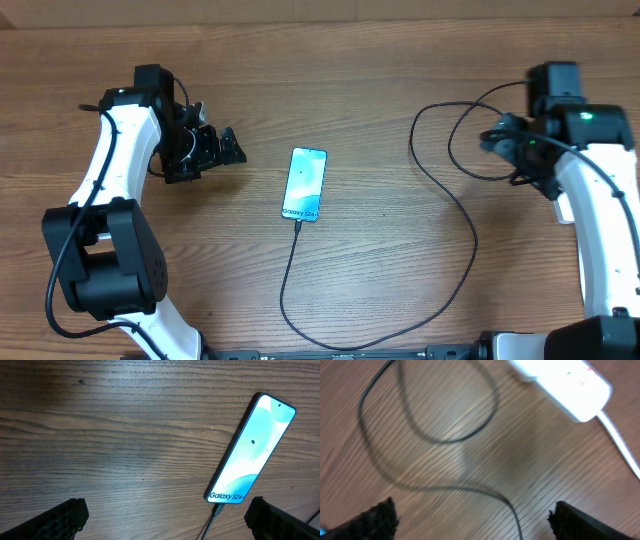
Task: Plug charger to phone and switch on socket
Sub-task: 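Release the phone and move the right gripper to the power strip, then press the orange switch beside the plug with the right gripper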
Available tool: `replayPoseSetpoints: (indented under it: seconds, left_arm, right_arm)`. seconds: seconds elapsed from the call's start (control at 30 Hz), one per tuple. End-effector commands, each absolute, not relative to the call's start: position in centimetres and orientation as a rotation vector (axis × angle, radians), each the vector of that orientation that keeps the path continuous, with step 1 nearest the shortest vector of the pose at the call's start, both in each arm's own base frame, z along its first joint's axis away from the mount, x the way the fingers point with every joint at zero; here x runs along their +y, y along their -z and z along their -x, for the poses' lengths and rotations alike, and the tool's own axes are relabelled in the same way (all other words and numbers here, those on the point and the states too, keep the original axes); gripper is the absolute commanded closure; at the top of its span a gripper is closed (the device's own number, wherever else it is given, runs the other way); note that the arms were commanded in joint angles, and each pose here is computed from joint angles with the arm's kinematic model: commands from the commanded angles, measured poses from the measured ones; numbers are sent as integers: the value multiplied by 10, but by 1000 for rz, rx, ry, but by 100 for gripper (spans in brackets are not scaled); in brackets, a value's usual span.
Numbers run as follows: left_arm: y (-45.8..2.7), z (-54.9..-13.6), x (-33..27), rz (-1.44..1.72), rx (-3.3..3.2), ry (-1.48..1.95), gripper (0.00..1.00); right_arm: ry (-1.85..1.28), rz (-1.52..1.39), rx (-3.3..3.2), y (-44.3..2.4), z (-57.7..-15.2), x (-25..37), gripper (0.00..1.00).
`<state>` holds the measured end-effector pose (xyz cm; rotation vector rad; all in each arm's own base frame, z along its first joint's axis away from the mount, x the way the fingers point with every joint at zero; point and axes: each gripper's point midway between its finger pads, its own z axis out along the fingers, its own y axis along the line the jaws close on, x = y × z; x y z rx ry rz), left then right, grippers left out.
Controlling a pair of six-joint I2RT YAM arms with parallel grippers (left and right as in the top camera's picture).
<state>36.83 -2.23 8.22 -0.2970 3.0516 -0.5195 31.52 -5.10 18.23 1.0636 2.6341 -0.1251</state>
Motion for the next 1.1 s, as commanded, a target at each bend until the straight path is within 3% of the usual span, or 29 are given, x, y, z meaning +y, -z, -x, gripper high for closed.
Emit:
replayPoseSetpoints:
  seconds: [0.0, 0.37, 0.77, 1.07]
  left_arm:
    - [-91, -371, -20, 314, 3024, 506, 0]
    - [-91, -371, -20, 314, 3024, 506, 0]
    - [-91, -371, -20, 314, 3024, 506, 0]
    - [-91, -371, -20, 314, 3024, 506, 0]
  right_arm:
    - [192, -1165, 2581, -183, -315, -86, 0]
    - [256, -1365, 2346, -186, -320, -179, 0]
    - [286, -1682, 2178, -167, -275, -267, 0]
    - [234, -1461, 2242, -142, -301, -279, 0]
